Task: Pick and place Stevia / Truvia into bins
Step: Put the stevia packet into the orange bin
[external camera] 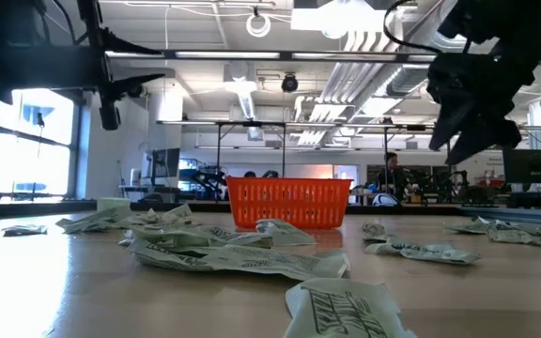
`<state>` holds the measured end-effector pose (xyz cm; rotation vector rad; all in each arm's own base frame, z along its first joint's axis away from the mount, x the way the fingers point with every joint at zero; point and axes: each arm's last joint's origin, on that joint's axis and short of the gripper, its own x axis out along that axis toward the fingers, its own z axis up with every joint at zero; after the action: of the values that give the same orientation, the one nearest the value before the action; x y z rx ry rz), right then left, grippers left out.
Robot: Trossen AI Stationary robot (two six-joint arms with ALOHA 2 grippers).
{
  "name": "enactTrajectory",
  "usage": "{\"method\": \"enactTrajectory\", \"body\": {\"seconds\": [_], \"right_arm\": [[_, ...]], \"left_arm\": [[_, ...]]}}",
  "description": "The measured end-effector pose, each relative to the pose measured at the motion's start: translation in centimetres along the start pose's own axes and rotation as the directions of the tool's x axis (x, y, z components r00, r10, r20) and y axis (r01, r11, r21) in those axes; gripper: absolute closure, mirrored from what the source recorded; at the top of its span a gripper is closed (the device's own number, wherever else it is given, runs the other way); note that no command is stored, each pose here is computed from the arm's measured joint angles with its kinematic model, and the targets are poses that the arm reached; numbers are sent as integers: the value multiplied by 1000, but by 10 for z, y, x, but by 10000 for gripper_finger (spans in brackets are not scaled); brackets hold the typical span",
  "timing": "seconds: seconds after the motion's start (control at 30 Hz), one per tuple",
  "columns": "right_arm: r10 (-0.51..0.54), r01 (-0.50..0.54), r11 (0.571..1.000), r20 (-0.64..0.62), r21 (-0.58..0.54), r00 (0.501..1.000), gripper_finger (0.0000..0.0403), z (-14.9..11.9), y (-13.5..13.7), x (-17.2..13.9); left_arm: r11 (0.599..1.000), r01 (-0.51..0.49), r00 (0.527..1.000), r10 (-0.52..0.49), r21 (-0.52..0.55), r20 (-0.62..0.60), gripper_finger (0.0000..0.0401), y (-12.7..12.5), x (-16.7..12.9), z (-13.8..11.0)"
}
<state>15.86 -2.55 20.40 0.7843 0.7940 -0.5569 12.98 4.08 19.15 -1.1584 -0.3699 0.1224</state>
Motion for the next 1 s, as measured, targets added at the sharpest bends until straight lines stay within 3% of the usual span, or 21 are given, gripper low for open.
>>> {"method": "enactTrajectory", "body": {"seconds": [0.17, 0.27, 0.5, 0.87, 1.0], "right_arm": [[-87, 86, 996, -46, -11, 995, 167, 8, 0, -6], [-139, 132, 988, -94, -80, 986, 167, 8, -3, -5], [-276, 241, 960, -329, -144, 903, 167, -4, -7, 24], [-340, 334, 939, -369, -82, 865, 167, -7, -3, 62], [-325, 321, 944, -369, -73, 871, 167, -7, -1, 77]], "left_arm": [[1000, -5, 999, 5, 3, -41, 224, 1, 0, -2], [999, -14, 999, 16, 38, -47, 224, 2, 0, -2], [995, -19, 998, 24, 100, -51, 224, 3, 0, -2], [992, -77, 993, 85, 105, -77, 224, 9, -1, -5], [991, -89, 992, 97, 104, -81, 224, 11, -1, -5]]}}
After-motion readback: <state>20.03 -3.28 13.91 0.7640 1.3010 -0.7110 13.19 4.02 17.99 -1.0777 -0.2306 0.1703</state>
